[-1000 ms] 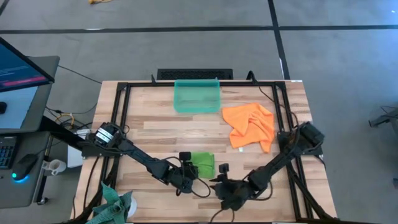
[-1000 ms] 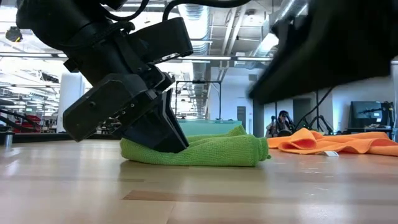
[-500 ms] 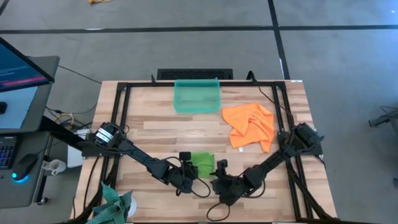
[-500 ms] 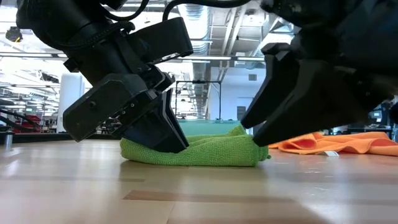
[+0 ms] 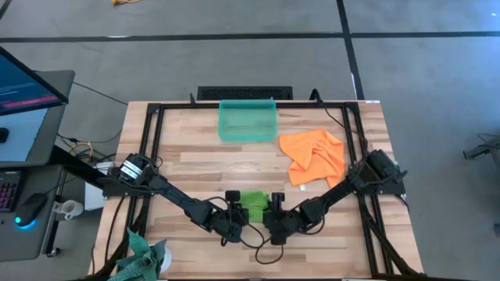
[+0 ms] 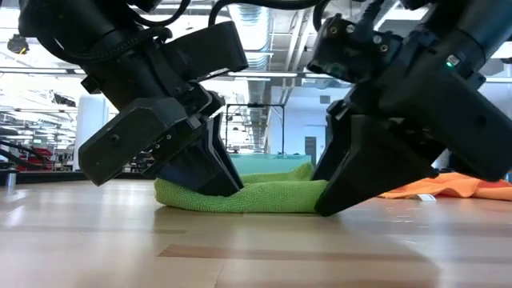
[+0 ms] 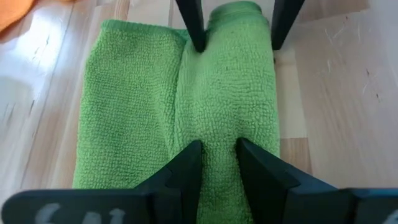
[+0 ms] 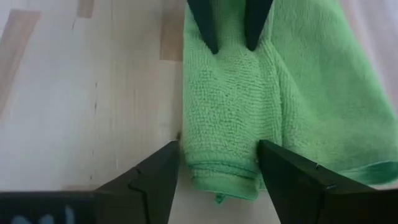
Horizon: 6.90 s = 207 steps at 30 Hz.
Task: Roll microfiber towels into tight, uniform cylinder then place into a basket
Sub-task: Roll the green towel
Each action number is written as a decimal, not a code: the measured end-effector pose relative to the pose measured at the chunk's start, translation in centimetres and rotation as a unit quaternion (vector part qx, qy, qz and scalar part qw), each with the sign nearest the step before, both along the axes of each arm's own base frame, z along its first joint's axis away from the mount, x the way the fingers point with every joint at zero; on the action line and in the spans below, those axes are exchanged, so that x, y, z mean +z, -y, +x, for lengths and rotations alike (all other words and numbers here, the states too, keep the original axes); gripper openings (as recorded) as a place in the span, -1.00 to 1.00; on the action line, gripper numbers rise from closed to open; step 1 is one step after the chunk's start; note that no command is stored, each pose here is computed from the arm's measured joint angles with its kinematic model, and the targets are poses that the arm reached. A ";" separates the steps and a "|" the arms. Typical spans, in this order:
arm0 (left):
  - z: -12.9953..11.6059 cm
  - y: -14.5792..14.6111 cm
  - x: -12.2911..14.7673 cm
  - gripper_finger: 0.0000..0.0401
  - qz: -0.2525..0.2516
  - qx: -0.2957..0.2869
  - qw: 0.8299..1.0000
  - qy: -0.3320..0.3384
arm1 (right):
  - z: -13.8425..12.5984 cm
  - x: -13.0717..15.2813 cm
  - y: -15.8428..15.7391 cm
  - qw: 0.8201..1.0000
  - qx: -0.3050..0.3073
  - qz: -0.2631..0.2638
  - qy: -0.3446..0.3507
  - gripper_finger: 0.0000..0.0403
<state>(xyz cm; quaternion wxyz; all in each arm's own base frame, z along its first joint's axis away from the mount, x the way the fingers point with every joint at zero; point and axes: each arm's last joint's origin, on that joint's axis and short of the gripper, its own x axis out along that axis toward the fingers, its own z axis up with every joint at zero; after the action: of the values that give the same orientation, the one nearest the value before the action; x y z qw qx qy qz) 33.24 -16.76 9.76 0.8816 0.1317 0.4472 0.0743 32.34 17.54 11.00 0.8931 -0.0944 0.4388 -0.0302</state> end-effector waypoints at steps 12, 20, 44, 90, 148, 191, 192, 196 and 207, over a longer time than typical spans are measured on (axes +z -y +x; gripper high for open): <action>-0.9 1.1 -0.1 -0.50 0.105 -0.013 0.994 0.019 | 1.3 -1.9 1.3 0.996 -0.052 0.073 -0.025 -0.03; -2.8 2.8 0.6 -0.50 0.205 -0.038 0.978 0.026 | 1.4 -1.7 1.3 0.995 -0.051 0.083 -0.027 -0.55; -4.1 0.7 5.4 -0.19 0.111 -0.043 0.992 -0.034 | 1.7 -1.6 1.4 0.994 -0.049 0.098 -0.020 -0.68; -2.6 0.3 5.1 -0.91 -0.381 0.063 0.904 -0.185 | 3.3 1.0 -2.4 0.914 0.020 0.390 -0.105 -0.73; -6.9 2.0 11.3 -0.35 -0.276 0.020 0.959 -0.070 | 5.6 -1.2 8.3 0.762 -0.197 0.578 -0.216 -0.73; -3.8 0.3 3.6 -0.43 -0.159 0.039 0.986 -0.039 | 5.5 -1.2 7.4 0.784 -0.174 0.561 -0.200 -0.27; -3.8 0.3 3.6 -0.43 -0.159 0.038 0.986 -0.039 | 5.5 -1.2 7.6 0.781 -0.171 0.565 -0.204 -0.22; -3.8 0.3 3.6 -0.43 -0.159 0.039 0.986 -0.039 | 5.5 -0.8 8.1 0.770 -0.155 0.580 -0.216 -0.08; -3.8 0.3 3.5 -0.43 -0.161 0.042 0.985 -0.038 | 3.7 3.6 10.0 0.821 -0.176 0.510 -0.185 0.04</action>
<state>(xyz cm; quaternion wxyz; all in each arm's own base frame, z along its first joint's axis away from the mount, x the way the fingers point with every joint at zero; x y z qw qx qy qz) 29.45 -17.05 13.29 0.8697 -0.0279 0.4918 0.0329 36.06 7.52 14.55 0.6952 0.4495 0.5579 0.0586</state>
